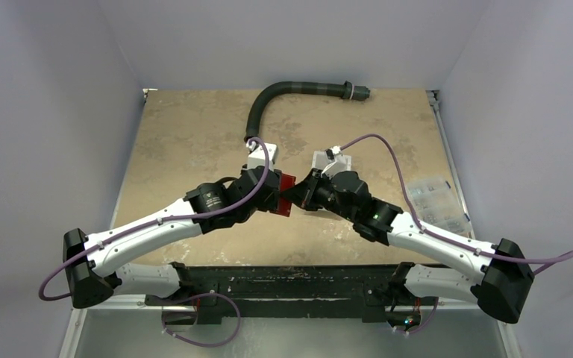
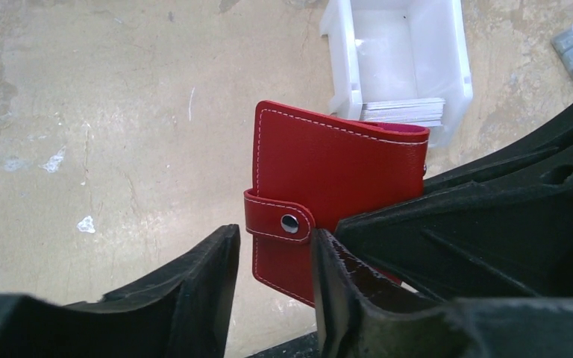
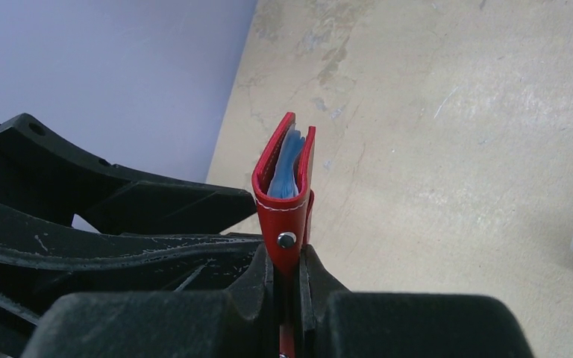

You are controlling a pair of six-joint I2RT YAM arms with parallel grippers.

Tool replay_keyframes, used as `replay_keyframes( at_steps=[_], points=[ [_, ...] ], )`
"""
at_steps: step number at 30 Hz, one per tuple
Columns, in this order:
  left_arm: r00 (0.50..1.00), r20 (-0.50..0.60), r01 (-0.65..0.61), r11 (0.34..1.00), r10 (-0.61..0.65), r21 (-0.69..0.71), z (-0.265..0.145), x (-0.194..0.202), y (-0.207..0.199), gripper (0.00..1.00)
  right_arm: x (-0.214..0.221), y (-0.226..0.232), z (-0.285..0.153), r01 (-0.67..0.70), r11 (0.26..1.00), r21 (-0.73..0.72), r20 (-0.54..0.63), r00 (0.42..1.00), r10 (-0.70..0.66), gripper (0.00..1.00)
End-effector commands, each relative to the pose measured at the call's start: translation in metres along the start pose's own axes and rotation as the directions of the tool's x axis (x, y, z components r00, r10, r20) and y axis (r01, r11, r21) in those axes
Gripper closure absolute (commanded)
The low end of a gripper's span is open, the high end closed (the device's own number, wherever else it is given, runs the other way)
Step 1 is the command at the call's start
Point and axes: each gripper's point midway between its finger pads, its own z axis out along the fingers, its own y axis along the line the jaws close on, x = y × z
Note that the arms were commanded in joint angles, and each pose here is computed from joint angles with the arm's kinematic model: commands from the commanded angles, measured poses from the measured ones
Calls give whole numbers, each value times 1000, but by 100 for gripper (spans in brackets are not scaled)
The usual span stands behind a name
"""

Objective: Put the credit cards into the card holder
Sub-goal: Open the card holder at the center of the board.

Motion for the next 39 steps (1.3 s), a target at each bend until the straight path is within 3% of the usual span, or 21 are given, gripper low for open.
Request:
replay_keyframes(
  at_steps=[1,4,6,7,10,16,18,22,28,32,36,39],
  points=[
    [999,39,9,999,-8,-43,0,-7,7,61,-12,43,-17,-17,987,-161,26,999,21,100],
    [999,35,-14,993,18,-118,-1,-2,25,72,-12,42,-21,-23,985,-170,35,999,29,100],
    [999,26,-40,980,46,-194,-5,1,43,90,-7,41,-23,-22,984,-178,17,1000,26,100],
    [998,27,-49,974,56,-219,-8,1,49,95,-3,39,-24,-25,983,-183,3,1000,26,100],
    [998,22,-61,977,66,-205,-14,4,54,100,8,35,-26,-47,976,-211,-28,999,42,100],
    [1000,2,28,999,-28,-18,-28,23,39,100,30,14,-23,-44,982,-186,-83,996,28,100],
    [997,-5,73,996,-73,55,-33,30,32,90,32,11,-23,-42,983,-179,-88,996,27,100],
    [991,-11,137,983,-137,120,-41,39,30,56,42,6,-17,-6,984,-176,-127,992,-16,100],
    [979,-48,203,943,-198,264,-40,56,9,13,55,-10,-4,14,991,-131,-163,986,-35,100],
    [984,-104,160,974,-144,162,-16,79,17,13,57,-8,-1,4,989,-150,-169,985,-30,100],
    [985,-116,134,991,-131,22,0,97,39,29,60,-6,-2,-5,986,-165,-177,984,-25,100],
    [984,-66,167,986,-166,8,-2,94,48,35,63,-6,-4,-4,984,-179,-186,982,-30,100]
  ],
)
